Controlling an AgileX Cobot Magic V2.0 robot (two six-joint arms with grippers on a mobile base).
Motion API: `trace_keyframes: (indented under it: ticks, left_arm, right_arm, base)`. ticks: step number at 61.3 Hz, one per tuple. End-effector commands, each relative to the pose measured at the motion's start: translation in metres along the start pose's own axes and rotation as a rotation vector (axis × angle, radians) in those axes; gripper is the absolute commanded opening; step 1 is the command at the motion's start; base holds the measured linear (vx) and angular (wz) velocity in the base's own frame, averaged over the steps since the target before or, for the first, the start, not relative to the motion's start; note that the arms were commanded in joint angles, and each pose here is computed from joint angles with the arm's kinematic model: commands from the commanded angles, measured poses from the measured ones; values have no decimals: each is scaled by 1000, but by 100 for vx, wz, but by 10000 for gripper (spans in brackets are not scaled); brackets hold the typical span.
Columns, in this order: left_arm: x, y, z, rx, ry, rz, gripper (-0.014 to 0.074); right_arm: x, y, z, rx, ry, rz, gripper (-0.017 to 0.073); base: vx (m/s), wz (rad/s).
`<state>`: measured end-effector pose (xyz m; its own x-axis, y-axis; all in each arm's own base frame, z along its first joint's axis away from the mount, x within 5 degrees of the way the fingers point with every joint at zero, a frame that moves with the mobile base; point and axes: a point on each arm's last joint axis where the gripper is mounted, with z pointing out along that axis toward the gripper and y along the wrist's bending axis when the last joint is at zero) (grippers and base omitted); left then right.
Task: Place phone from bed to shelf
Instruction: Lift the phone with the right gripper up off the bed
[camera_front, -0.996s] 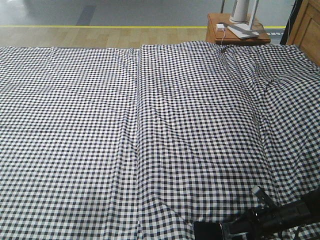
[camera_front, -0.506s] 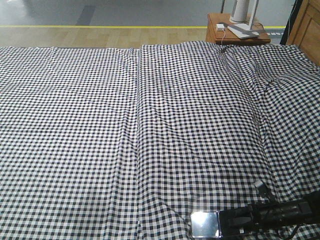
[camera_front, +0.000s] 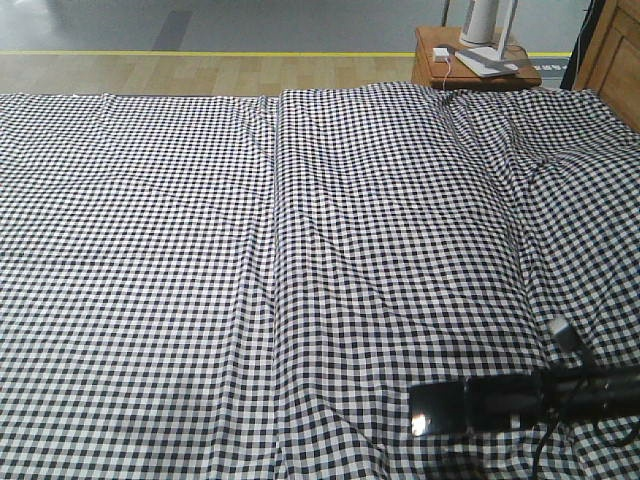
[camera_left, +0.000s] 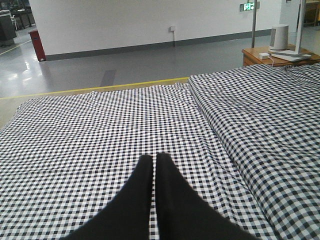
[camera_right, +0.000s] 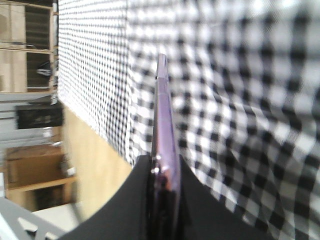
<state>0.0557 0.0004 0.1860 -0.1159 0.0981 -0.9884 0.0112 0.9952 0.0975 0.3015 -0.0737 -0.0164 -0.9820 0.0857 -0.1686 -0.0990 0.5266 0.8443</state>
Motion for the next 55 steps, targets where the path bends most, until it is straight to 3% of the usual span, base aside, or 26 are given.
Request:
trace_keyframes:
  ticks: [1, 9, 23, 38, 55]
  left_arm:
    - [-15, 1, -3, -3, -102, -8, 1]
    - [-15, 1, -3, -3, -102, -8, 1]
    - [-15, 1, -3, -3, -102, -8, 1]
    - [-15, 1, -3, -3, -102, -8, 1]
    - [-15, 1, -3, -3, -102, -8, 1]
  right_arm:
    - [-23, 55, -33, -111, -65, -119, -2]
    - [-39, 97, -57, -60, -114, -183, -2]
    - [-55, 191, -75, -21, -186, -407, -2]
    - [-45, 278, -65, -57, -182, -578, -1]
    - [-17, 358, -49, -167, -170, -753, -1]
  base:
    - [0, 0]
    - [0, 0]
    - [0, 0]
    - [0, 0]
    - [0, 0]
